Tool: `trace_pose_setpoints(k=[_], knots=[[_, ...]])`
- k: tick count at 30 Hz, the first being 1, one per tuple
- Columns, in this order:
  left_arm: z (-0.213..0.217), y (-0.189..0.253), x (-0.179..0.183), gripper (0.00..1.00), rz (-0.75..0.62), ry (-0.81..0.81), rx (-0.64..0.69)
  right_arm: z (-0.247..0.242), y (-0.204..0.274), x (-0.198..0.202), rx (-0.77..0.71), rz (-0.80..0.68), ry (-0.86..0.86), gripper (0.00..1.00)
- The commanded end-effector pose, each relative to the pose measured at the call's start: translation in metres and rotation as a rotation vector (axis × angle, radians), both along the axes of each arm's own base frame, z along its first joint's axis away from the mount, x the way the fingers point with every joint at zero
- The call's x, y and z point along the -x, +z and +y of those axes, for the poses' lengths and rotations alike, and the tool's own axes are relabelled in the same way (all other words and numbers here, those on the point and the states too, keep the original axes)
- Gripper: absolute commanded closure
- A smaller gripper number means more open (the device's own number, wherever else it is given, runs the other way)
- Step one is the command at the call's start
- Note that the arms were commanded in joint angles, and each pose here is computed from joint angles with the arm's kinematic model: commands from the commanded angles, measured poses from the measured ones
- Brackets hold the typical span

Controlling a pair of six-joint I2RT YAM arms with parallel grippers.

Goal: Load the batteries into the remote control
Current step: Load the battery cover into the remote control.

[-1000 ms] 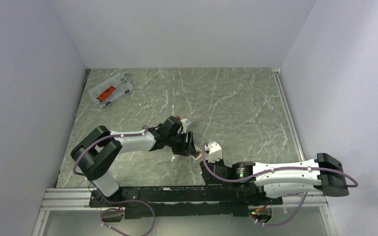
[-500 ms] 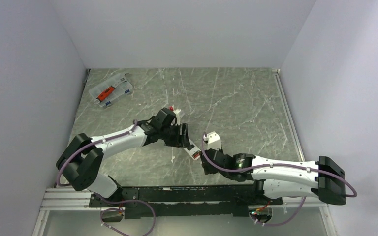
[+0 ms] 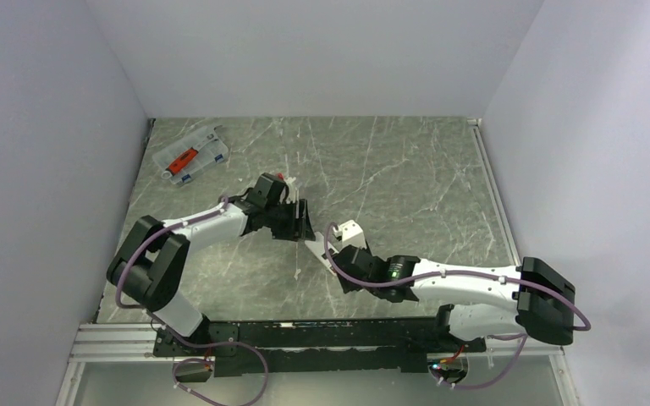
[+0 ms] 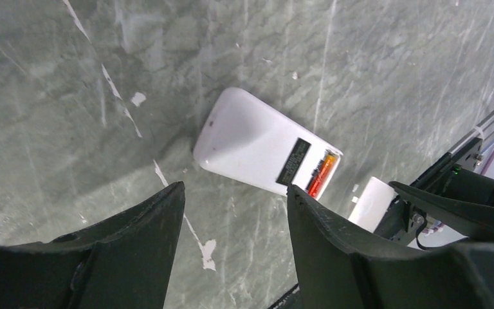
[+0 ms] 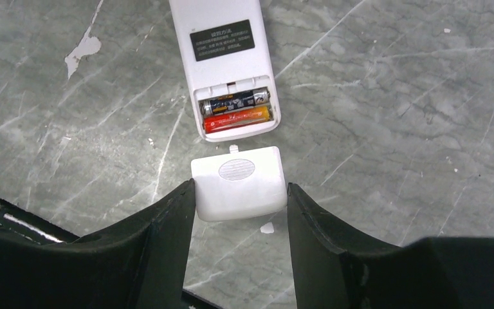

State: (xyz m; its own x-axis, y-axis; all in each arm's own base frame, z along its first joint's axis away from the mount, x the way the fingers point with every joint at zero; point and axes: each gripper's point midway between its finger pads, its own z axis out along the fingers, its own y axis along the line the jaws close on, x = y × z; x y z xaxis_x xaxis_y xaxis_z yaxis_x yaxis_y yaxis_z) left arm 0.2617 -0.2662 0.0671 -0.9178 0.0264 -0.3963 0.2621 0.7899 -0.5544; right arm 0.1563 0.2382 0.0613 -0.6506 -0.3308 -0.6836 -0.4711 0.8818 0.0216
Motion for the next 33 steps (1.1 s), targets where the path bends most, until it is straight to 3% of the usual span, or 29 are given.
trace_pose_setpoints(k=[1,10,33], knots=[[-0.013,0.014,-0.024,0.36,-0.091,-0.061,0.049,0.015,0.015,-0.012,-0.053,-0.029,0.023,0.65],[-0.024,0.0,-0.04,0.36,-0.087,-0.113,0.052,0.019,0.007,-0.015,-0.028,0.006,0.066,0.65],[-0.022,-0.024,-0.013,0.43,-0.019,-0.19,0.076,0.027,0.001,-0.038,0.01,-0.005,0.103,0.65]])
